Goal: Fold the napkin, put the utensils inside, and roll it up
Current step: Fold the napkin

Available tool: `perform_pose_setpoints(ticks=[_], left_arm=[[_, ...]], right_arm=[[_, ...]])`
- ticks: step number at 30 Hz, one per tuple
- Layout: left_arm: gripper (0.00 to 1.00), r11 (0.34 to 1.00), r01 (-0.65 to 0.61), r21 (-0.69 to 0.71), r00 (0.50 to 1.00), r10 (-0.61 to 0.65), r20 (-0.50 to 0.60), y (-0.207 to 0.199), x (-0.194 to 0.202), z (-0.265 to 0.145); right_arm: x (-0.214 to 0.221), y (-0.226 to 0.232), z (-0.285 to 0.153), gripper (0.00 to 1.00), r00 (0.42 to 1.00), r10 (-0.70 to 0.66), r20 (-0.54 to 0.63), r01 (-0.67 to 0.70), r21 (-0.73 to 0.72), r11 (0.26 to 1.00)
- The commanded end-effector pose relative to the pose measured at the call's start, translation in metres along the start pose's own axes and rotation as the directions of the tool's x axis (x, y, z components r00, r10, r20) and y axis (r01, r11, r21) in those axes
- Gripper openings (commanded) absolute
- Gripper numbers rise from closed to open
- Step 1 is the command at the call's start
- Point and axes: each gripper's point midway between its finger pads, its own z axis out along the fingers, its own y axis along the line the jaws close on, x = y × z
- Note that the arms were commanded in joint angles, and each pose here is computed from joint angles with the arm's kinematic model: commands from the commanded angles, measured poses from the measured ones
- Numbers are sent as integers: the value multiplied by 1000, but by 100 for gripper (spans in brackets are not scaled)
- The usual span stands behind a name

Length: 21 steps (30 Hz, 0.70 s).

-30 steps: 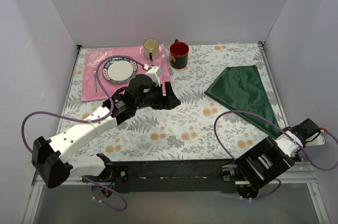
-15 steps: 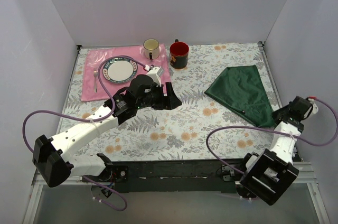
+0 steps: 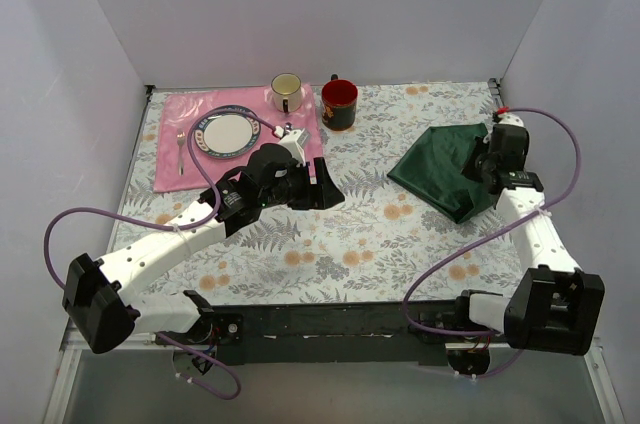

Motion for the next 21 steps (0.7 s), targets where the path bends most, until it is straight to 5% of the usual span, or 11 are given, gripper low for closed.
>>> perform_pose_setpoints(ticks=[1,21], left_arm=[[66,1000,3,13,1000,-4,22,-3,-3,-5],[67,999,32,12,999,-32,13,-3,-2,0]], right_arm=[[-12,38,2,1,989,-144,30,146,-112,983],[-11,107,27,1,955,-295,24,291,-250,923]])
